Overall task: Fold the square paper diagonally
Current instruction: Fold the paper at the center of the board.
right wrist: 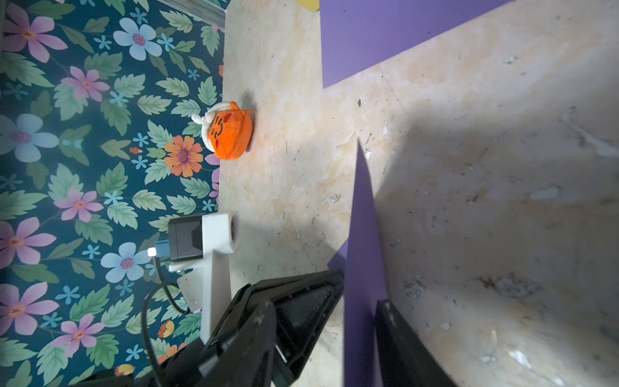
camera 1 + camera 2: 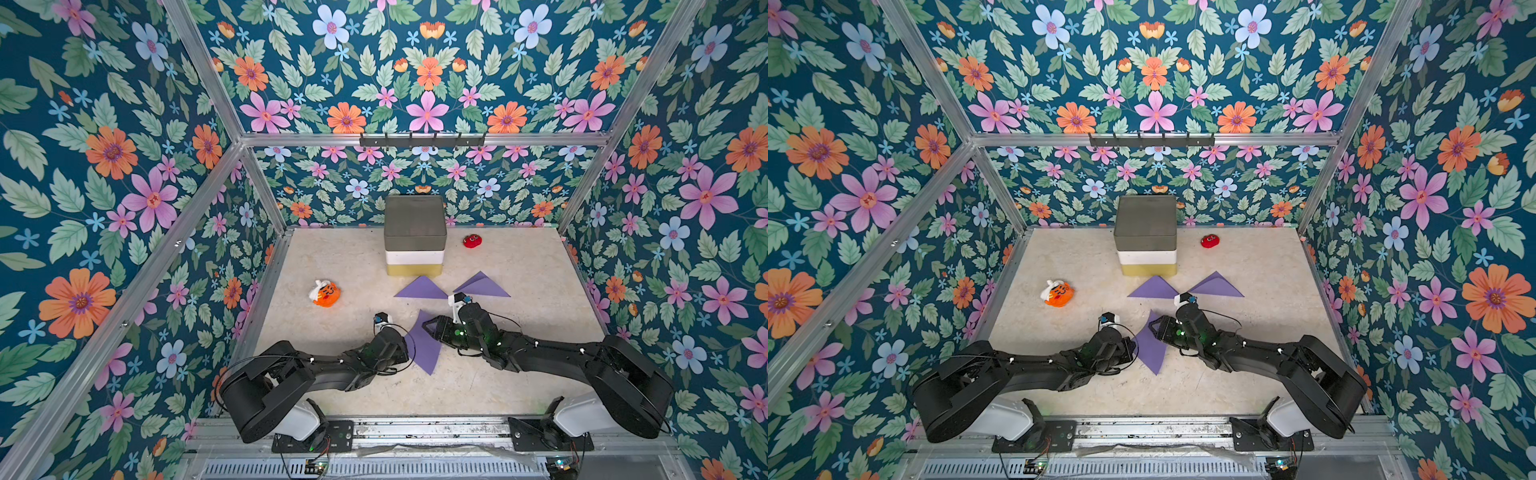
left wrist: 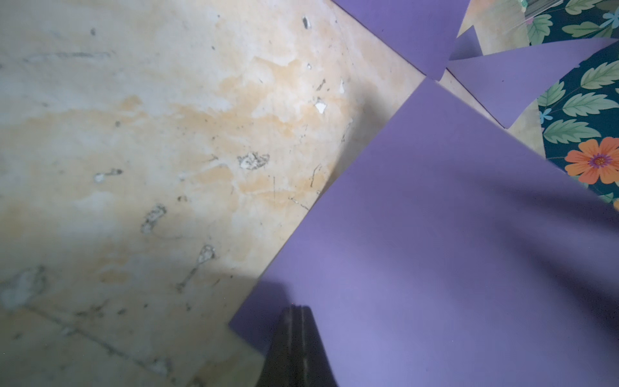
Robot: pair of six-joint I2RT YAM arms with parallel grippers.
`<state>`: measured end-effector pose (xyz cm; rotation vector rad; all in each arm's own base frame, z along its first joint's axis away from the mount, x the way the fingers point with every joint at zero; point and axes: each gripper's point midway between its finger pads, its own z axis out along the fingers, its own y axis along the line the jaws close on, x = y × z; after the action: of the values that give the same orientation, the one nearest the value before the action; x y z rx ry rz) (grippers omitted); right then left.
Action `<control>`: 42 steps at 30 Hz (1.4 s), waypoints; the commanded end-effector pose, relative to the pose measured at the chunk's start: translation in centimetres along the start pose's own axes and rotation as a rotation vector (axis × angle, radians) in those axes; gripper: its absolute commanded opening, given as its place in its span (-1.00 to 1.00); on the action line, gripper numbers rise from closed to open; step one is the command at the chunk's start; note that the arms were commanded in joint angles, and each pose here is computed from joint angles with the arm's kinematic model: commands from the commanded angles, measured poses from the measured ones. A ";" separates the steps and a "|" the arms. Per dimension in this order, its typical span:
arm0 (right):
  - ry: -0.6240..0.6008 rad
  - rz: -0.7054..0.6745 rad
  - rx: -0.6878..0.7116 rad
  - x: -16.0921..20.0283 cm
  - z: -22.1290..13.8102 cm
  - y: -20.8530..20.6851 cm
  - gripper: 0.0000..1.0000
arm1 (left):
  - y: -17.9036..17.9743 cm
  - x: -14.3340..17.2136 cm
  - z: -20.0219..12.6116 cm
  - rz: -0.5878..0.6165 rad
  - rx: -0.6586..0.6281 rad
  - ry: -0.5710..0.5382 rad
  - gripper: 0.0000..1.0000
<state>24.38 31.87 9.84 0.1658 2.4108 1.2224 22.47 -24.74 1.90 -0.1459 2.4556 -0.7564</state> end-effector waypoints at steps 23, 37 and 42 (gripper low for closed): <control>-0.028 -0.111 0.349 -0.8 -1.7 -6.5 -0.52 | 3.0 1.7 -0.5 0.020 -0.116 0.059 -0.92; -0.044 -0.128 0.380 -1.3 -2.8 -7.5 -0.71 | 2.8 1.7 -0.4 0.022 -0.114 0.055 -0.93; -0.035 -0.137 0.371 -1.2 -2.8 -7.3 -1.00 | 2.0 1.7 -0.3 0.024 -0.078 0.058 -0.95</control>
<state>24.99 25.17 5.86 0.1584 2.5471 0.7180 22.30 -24.44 1.90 -0.1493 2.4533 -0.7345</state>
